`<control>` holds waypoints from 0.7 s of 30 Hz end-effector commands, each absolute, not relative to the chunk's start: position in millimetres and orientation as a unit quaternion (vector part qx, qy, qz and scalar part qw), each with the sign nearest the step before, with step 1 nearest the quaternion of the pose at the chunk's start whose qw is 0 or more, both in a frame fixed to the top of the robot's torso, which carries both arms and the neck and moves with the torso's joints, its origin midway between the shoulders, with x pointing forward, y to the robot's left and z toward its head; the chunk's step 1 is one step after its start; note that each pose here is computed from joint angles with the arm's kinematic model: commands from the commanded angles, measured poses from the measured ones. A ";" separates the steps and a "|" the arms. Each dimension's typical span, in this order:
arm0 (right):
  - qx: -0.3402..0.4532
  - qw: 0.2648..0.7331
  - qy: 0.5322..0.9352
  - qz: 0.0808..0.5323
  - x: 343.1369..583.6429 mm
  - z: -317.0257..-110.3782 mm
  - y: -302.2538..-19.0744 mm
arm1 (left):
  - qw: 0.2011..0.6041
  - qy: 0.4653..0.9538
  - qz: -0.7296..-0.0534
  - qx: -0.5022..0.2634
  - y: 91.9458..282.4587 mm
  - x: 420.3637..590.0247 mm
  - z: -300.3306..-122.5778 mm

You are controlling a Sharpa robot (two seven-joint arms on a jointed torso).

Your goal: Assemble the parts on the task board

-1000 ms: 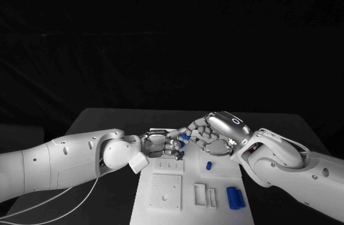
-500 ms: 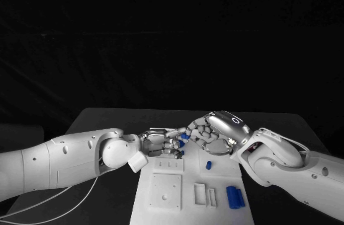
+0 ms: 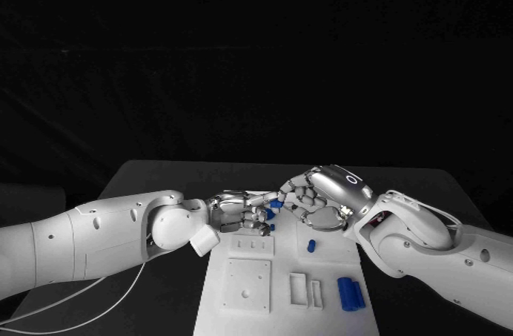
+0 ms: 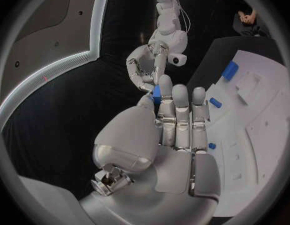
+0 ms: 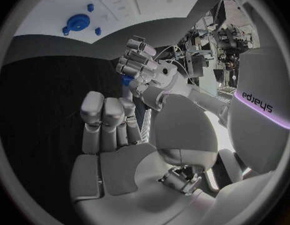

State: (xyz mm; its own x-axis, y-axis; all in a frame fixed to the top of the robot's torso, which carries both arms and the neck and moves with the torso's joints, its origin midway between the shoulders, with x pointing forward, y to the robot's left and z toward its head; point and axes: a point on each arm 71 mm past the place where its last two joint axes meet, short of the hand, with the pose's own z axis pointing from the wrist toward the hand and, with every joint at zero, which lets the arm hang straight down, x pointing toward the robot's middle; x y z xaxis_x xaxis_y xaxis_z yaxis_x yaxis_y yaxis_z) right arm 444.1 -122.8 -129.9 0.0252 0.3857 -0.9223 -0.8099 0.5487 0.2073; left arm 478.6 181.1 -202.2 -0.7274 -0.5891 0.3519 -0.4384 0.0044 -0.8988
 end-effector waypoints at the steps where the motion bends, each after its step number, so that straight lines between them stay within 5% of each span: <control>1: -0.201 0.685 0.552 0.431 444.0 -131.7 -123.0 | 0.063 0.700 -0.616 -0.356 180.8 479.0 -199.2; 21: -0.187 0.686 0.556 0.430 446.7 -132.2 -126.0 | 0.103 0.712 -0.605 -0.341 183.4 480.9 -200.0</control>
